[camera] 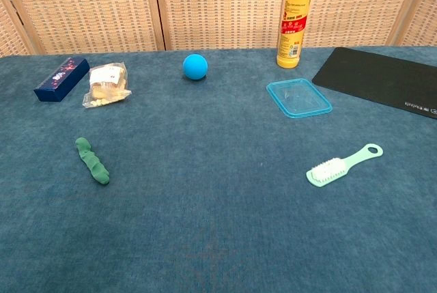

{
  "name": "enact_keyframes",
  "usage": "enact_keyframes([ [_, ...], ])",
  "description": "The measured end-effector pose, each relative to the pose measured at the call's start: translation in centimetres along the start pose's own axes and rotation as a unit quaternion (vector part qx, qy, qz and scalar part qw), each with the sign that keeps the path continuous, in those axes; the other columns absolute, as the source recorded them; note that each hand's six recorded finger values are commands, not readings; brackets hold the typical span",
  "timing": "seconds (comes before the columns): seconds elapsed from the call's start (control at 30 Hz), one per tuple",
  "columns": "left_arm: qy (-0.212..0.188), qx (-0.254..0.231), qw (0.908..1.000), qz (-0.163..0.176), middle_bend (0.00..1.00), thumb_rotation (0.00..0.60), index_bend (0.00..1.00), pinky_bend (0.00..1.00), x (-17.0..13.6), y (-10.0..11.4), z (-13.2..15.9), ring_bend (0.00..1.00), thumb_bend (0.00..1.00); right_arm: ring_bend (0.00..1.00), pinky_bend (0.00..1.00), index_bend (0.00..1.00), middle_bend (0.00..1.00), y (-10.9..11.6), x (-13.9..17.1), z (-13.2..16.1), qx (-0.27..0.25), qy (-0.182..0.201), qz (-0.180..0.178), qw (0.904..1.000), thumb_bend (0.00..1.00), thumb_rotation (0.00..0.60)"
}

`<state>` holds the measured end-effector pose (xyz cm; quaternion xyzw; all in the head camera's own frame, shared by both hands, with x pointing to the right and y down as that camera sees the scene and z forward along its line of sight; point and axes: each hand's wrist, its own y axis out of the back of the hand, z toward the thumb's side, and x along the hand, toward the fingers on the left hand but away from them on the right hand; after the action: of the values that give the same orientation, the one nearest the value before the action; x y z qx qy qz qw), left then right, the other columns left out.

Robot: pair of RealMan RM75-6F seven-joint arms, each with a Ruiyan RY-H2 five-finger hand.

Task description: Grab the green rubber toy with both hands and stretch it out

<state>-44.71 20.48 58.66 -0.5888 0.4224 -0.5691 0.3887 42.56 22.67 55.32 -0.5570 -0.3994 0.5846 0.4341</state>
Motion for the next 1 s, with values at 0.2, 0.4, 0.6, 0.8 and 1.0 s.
enact_keyframes([
  [0.2,-0.007,0.004,0.9999,-0.011,0.00,0.600,0.00,0.00,0.2,-0.4,0.2,0.00,0.00,0.00,0.00,0.00,0.00,0.1,0.2,0.1,-0.001,0.001,0.001,1.0000,0.00,0.600],
  [0.4,-0.037,0.020,0.9986,-0.031,0.00,0.600,0.07,0.00,1.8,-1.5,1.4,0.00,0.00,0.00,0.00,0.00,0.00,0.1,0.2,0.2,-0.001,0.002,0.003,1.0000,0.00,0.600],
  [0.6,-0.099,0.073,0.9897,-0.075,0.00,0.600,0.27,0.00,5.2,-4.2,3.8,0.00,0.12,0.00,0.00,0.00,0.00,-0.1,0.1,0.3,0.003,-0.001,0.006,1.0000,0.00,0.600],
  [0.8,-0.162,0.127,0.9726,-0.107,0.00,0.600,0.33,0.00,9.3,-7.4,6.9,0.00,0.25,0.00,0.00,0.00,0.00,-0.5,0.0,0.4,0.010,-0.004,0.011,0.9999,0.00,0.600],
  [1.0,-0.198,0.155,0.9596,-0.126,0.00,0.600,0.36,0.00,11.6,-10.0,10.1,0.00,0.28,0.00,0.00,0.00,0.00,-0.9,-0.3,0.1,0.014,-0.011,0.017,0.9997,0.00,0.600],
])
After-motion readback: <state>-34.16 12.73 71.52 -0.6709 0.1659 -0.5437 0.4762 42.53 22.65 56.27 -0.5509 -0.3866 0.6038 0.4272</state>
